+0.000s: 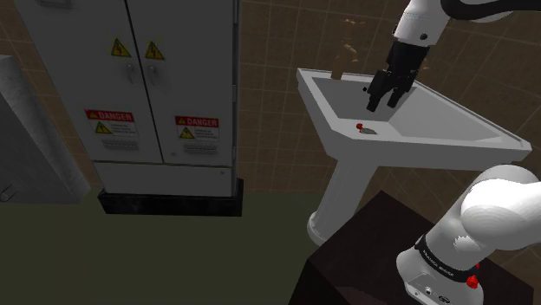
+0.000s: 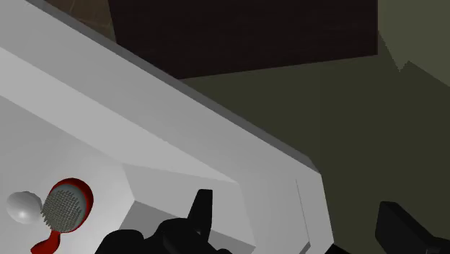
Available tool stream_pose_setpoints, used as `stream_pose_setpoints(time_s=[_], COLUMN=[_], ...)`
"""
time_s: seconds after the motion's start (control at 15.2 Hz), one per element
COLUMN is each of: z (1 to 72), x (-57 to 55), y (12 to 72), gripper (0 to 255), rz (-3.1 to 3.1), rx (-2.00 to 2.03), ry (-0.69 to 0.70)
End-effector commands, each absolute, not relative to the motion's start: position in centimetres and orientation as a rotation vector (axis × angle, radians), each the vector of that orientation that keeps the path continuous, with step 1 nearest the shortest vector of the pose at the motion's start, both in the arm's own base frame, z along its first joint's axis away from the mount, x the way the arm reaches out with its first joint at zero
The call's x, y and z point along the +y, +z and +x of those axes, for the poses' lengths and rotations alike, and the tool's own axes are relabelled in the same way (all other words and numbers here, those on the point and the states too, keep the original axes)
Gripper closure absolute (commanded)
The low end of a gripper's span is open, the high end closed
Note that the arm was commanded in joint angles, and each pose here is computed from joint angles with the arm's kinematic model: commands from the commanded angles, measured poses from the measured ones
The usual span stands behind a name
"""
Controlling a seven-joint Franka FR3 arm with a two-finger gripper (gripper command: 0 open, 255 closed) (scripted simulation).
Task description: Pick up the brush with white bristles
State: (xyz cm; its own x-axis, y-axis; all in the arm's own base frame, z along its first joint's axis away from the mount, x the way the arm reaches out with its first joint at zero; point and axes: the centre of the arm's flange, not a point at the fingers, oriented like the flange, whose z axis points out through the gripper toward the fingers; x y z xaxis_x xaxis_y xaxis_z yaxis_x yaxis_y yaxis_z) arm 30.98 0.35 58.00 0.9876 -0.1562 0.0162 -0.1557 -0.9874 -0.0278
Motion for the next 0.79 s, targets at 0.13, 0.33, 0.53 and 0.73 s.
stream_pose_setpoints(time_s=[0.13, 0.33, 0.53, 0.73], z=[32.2, 33.9, 35.5, 37.0], x=[-1.8, -5.2, -8.5, -11.8], y=[56.8, 55.0, 53.2, 51.3], gripper=[0, 0, 0, 0], rz=[-3.097, -3.083, -3.069, -3.055], rx=[0.266, 0.299, 0.333, 0.365], ry=[-0.021, -0.009, 0.002, 0.014])
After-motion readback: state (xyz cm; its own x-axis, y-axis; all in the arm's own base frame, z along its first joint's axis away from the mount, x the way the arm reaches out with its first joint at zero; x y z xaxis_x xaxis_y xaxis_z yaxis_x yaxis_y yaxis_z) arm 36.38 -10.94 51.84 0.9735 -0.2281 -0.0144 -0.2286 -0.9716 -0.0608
